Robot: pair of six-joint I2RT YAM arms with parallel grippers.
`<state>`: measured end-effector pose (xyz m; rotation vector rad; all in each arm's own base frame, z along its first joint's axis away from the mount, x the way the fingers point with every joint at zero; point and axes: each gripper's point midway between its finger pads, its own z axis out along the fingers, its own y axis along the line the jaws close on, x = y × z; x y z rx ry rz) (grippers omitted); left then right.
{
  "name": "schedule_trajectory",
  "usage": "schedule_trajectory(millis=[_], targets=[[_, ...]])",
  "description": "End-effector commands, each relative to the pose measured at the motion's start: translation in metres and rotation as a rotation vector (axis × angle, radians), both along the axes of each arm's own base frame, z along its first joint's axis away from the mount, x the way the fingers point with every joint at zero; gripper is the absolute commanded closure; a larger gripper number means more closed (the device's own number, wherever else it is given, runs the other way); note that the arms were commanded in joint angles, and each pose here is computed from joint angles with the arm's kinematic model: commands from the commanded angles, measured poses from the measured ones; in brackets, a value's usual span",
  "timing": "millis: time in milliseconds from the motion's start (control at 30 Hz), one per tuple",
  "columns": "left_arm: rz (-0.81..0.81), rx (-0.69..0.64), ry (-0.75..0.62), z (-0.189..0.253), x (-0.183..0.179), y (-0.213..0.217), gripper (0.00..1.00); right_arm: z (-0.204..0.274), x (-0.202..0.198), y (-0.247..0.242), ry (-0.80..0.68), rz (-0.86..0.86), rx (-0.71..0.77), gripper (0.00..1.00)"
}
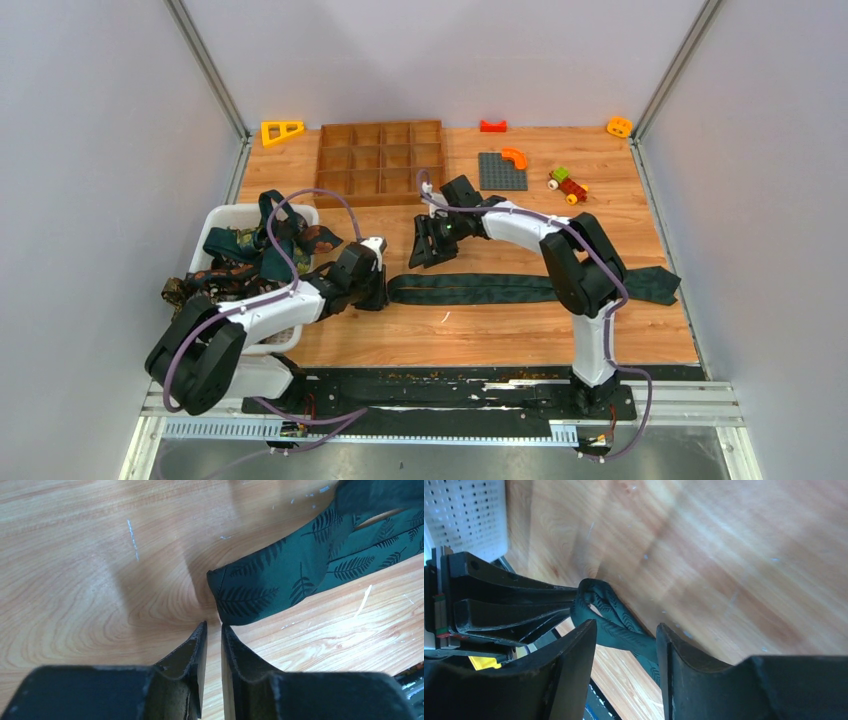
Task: Roll the ties
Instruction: Flatten out the tie at the center of the board.
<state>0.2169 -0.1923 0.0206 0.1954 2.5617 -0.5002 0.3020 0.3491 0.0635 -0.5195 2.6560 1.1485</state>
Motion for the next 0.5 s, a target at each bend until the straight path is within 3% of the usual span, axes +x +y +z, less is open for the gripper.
schedule_trajectory(millis=[0, 167, 400, 467], targets=[[0.059, 0.012, -0.019, -0.005, -0.003, 0.012, 0.77, 0.011, -0.015, 0.023, -0.012, 0.088, 0.035, 0.56], [0.087, -0.013, -0.048, 0.004, -0.004, 0.015, 0.75, 0.008, -0.026, 0.024, -0.001, 0.104, 0.028, 0.7], [0.179, -0.154, -0.185, 0.063, 0.0, 0.019, 0.37, 0.01, -0.035, 0.026, 0.003, 0.107, 0.029, 0.79], [0.223, -0.184, -0.217, 0.076, 0.003, 0.022, 0.31, 0.009, -0.039, 0.027, 0.007, 0.11, 0.03, 0.79]])
